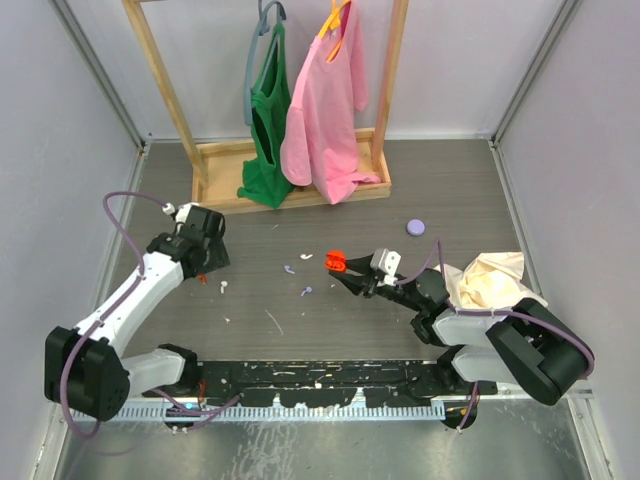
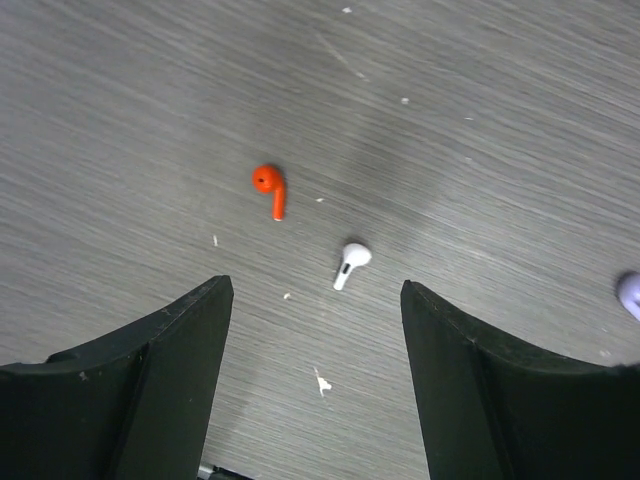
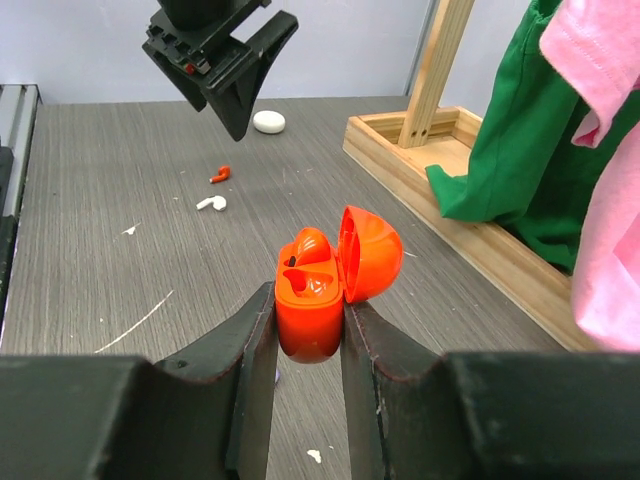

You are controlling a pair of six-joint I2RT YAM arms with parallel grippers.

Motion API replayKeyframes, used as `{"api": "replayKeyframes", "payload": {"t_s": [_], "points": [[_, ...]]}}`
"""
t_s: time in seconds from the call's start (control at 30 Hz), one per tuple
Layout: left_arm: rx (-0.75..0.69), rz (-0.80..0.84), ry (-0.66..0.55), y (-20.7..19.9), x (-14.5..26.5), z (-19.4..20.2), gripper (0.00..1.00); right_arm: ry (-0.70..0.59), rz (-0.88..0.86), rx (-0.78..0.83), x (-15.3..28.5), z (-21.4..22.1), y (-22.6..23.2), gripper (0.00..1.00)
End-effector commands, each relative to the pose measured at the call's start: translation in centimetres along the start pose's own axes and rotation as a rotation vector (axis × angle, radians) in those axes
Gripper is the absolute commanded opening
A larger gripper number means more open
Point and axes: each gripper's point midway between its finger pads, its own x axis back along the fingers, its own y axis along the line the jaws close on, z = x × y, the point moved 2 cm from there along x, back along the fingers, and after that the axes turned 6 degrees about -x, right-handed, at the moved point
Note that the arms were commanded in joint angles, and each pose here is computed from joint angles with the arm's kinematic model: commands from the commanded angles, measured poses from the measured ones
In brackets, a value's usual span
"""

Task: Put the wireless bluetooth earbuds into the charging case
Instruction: Pick up the earbud from the center of the board.

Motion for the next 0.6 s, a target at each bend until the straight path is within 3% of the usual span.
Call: {"api": "replayKeyframes", "payload": {"t_s": [0.0,0.17,0.57], "points": [[0.061,-0.046,0.053,1.0,-1.3,-0.4,0.7,-0.081,0.021,0.059,-0.2,-1.9,-0.4,0.01],[0.076,-0.109,0.135,2.0,-3.8,0.0,0.69,-0.079,0.023,0.06,-0.3,-1.9,-0.5,0.01],[0.125,-0.149,0.262,2.5,-8.3,0.1,0.55,-0.071,0.022,0.063,-0.3,-1.9,-0.5,0.01]]}}
